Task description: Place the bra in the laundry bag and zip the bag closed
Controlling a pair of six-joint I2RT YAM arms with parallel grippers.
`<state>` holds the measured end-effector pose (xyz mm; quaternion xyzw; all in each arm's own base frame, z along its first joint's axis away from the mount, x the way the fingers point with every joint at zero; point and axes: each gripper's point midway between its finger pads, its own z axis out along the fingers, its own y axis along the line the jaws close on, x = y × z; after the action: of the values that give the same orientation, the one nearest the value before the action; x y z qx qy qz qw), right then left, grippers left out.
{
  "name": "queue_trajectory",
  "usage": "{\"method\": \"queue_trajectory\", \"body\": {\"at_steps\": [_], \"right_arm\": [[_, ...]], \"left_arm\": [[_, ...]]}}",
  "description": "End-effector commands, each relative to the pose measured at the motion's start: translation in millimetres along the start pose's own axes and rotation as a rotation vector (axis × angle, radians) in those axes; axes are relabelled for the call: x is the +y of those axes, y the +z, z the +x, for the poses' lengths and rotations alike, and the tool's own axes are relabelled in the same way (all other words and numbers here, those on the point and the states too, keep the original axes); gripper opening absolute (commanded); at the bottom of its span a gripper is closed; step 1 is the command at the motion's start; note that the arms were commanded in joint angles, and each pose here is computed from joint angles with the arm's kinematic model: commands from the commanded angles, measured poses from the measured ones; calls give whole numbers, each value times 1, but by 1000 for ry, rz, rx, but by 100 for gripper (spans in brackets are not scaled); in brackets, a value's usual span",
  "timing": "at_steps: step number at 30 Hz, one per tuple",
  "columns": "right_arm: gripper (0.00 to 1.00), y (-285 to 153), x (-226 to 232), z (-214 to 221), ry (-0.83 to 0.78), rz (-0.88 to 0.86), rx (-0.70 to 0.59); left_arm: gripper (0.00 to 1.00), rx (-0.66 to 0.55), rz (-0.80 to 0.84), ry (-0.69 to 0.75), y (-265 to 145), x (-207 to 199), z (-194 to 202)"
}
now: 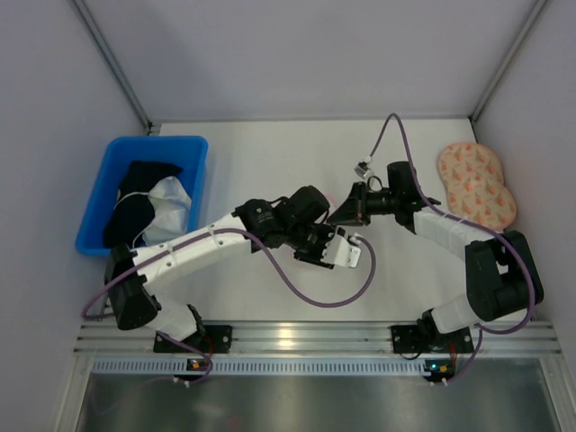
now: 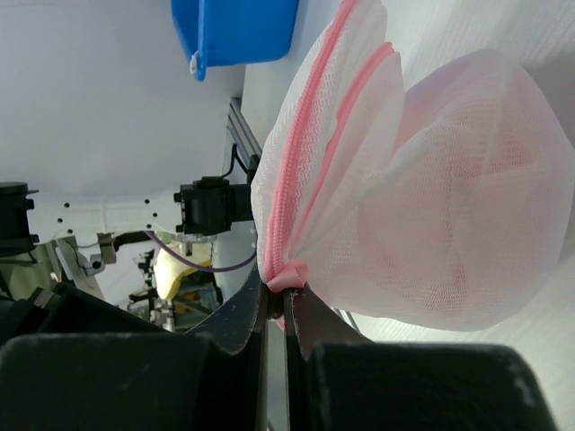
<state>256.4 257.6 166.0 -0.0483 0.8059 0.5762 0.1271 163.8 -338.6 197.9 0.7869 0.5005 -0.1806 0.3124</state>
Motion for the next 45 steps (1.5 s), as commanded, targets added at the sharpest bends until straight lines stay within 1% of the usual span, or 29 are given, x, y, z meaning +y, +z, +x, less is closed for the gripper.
{"method": "queue_trajectory", "body": {"at_steps": [1, 2, 4, 6, 8, 9, 10, 13, 17, 22, 24, 32, 36, 37, 39, 40, 42, 43, 44, 45], "right_arm": [[0, -2, 35, -12, -98, -42, -32], [0, -1, 35, -10, -93, -41, -28], [0, 0, 35, -9, -88, -36, -30], [0, 0, 33, -8, -70, -30, -32], [0, 1, 31, -8, -57, -29, -32], [0, 1, 31, -7, -54, -30, -30], [0, 2, 31, -7, -54, -30, -30], [0, 2, 30, -8, -42, -27, -29], [0, 3, 29, -9, -37, -22, -30], [0, 3, 24, -9, -38, -1, -32], [0, 3, 23, -9, -41, 6, -33], [0, 3, 23, -10, -40, 6, -29], [0, 3, 25, -11, -44, 1, -30], [0, 2, 26, -10, -48, 0, -31], [0, 2, 26, -10, -48, 0, -29], [0, 2, 26, -10, -52, -1, -29], [0, 2, 25, -9, -55, 4, -27], [0, 2, 26, -10, -61, 3, -28], [0, 2, 25, -10, -63, 6, -29], [0, 2, 23, -11, -72, 11, -33]], "left_arm": [[47, -41, -47, 96, 18, 30, -18], [47, -42, -57, 101, 20, 36, -22], [47, -9, -52, 96, 34, 43, -16], [47, -1, -70, 99, 36, 51, -19], [47, 40, -85, 99, 45, 58, -15], [47, 51, -85, 104, 48, 58, -15], [48, 92, -94, 113, 53, 60, -7], [48, 136, -97, 138, 59, 58, 0], [47, 209, -113, 142, 61, 59, 13], [47, 265, -101, 146, 59, 55, 25], [45, 320, -97, 140, 58, 54, 36], [42, 332, -42, 139, 59, 42, 42], [36, 343, -30, 134, 58, 39, 44], [30, 345, -26, 132, 59, 38, 45], [24, 346, -26, 125, 60, 38, 46], [17, 347, -25, 125, 60, 37, 46], [8, 343, -32, 120, 56, 39, 44], [4, 317, -10, 115, 57, 34, 40], [0, 298, -7, 109, 53, 32, 36], [0, 288, -2, 106, 52, 31, 34]]}}
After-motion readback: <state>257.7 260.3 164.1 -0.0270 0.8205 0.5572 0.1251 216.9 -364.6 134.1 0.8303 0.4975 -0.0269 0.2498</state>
